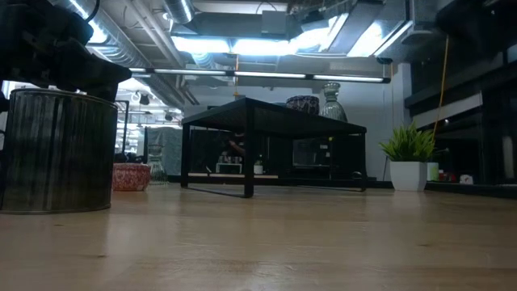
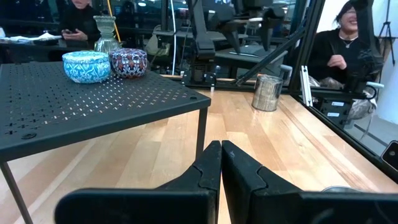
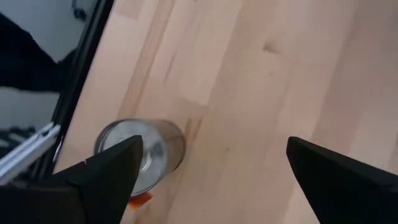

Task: Pick & Place candle stick holders
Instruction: Put the brown large scented candle on the shelf

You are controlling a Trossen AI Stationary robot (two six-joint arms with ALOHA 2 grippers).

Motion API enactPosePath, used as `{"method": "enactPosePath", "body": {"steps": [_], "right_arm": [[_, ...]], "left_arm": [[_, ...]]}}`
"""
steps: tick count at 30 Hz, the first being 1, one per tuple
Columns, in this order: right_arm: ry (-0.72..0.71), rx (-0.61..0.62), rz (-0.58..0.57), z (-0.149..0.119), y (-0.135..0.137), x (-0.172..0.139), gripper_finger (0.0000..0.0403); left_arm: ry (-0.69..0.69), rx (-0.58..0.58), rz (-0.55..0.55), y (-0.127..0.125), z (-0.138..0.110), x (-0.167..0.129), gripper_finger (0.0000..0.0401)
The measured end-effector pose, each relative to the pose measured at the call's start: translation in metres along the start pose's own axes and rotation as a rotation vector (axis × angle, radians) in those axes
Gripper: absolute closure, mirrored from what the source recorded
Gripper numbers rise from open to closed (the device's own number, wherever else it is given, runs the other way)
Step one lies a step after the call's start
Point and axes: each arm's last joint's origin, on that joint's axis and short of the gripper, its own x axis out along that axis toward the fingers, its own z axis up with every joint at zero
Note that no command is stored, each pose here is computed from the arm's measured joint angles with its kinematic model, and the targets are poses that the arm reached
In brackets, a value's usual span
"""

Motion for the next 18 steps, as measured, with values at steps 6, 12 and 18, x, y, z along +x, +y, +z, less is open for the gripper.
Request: {"method": "enactPosePath", "body": {"steps": [6, 12, 18], "right_arm": [[0.075, -0.076, 0.020, 0.001, 0.020, 0.018, 0.0003], [0.089, -0.122, 0.094, 0.004, 0.042, 0.033, 0.0003], [0.053, -0.206, 0.133, 0.009, 0.060, 0.045, 0.0003]], "left_arm": [[0.000, 0.000, 0.000, 0.000, 0.000, 0.000, 0.0395], [0.000, 0.000, 0.000, 0.000, 0.000, 0.000, 0.0395], [0.000, 0.000, 0.000, 0.000, 0.000, 0.000, 0.0395]]}}
